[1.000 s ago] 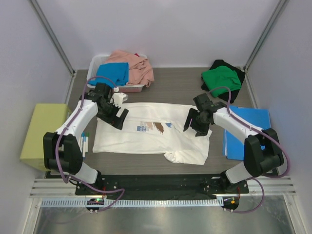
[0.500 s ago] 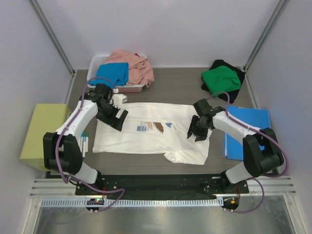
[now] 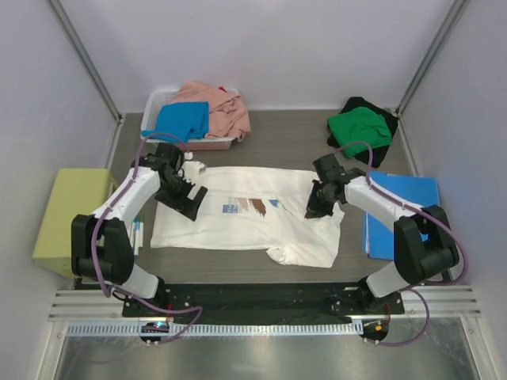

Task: Fold and stack the t-shirts
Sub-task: Fold the tshirt

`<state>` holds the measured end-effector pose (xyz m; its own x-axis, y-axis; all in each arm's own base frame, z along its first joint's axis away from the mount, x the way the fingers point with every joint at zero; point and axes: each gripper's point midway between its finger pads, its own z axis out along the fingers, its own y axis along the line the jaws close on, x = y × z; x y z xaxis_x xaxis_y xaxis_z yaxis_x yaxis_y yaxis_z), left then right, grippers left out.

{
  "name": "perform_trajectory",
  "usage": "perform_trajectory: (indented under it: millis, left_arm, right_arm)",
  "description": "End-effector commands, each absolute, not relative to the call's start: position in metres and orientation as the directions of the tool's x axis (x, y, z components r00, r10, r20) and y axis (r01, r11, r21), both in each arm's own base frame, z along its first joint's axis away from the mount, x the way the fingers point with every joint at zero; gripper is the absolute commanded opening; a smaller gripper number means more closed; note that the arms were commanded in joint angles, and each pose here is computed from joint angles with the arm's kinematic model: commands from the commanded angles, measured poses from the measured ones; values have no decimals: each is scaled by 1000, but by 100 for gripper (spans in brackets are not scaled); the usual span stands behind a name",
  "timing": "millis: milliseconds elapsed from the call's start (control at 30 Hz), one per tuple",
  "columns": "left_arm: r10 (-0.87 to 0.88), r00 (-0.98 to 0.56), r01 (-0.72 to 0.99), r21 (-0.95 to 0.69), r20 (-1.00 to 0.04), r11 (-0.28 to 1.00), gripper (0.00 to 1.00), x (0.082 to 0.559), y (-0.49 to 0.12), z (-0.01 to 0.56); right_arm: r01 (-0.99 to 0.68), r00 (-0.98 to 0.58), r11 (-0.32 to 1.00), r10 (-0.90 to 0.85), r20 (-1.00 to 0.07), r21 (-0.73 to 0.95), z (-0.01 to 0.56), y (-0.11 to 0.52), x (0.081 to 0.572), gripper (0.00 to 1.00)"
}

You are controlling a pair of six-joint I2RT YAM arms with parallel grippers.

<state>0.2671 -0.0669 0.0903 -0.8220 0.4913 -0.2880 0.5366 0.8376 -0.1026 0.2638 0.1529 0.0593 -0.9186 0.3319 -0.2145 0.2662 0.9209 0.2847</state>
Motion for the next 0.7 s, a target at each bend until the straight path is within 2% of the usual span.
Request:
perform_trajectory:
  millis: [0, 100, 200, 267, 333, 433, 567, 667]
  left_arm:
    - [482, -807, 535, -76, -343, 842, 100, 275, -67, 99]
    - [479, -811, 532, -83, -337, 843, 100, 275, -68, 95]
    - [478, -813, 531, -86, -333, 843, 100, 275, -68, 92]
    - [475, -813, 530, -88, -338, 844, 100, 275, -69, 94]
    - [476, -812, 531, -86, -339, 843, 100, 274, -69, 95]
    - [479, -807, 532, -76, -345, 843, 100, 274, -67, 98]
    - [482, -808, 532, -69, -337, 844, 100, 271, -65, 95]
    - [483, -810, 531, -68, -332, 844, 100, 272, -64, 94]
  right_arm:
    - [211, -912, 884, 332, -243, 416, 99, 173, 264, 1]
    - [127, -926, 846, 288, -243, 518, 124, 190, 258, 1]
    - [71, -905, 847, 277, -323, 526, 147, 187, 263, 1]
    - [101, -908, 889, 266, -324, 446, 135, 173, 261, 30]
    - [129, -924, 920, 246, -292, 369, 114, 160, 252, 49]
    - [155, -921, 942, 247, -300, 298, 95, 144, 247, 64]
    - [175, -925, 956, 241, -292, 234, 79, 134, 246, 67]
    - [176, -924, 960, 238, -299, 218, 74, 132, 249, 64]
